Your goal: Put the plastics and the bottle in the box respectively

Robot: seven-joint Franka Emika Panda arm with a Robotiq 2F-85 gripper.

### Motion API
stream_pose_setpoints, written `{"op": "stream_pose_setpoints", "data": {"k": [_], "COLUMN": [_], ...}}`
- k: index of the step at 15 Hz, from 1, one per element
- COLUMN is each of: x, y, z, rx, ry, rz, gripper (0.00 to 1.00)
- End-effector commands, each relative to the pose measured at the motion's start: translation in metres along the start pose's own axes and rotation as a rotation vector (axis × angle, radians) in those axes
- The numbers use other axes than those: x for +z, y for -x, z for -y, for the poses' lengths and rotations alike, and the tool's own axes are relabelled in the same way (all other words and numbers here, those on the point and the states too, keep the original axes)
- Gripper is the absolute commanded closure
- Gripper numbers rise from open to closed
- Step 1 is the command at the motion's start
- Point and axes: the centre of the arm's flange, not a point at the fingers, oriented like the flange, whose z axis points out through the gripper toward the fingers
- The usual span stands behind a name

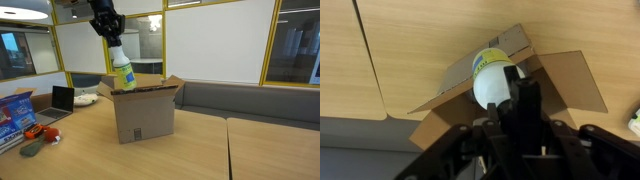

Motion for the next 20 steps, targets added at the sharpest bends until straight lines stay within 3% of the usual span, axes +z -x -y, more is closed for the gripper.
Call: {"op": "stream_pose_setpoints", "data": {"k": [1, 8, 16, 20], "x": [-0.016, 0.041, 0.147, 0.165], "y": [-0.072, -0.139, -0.176, -0.182], "z": [0.000, 0.005, 0.004, 0.019], "rx": [0.016, -0.001, -0.009, -0.027], "ry": [0.030, 0.003, -0.061, -0.129], "rz": [-0.031, -0.050, 0.067, 0.141], "gripper": [0.82, 0.82, 0.82, 0.82]}}
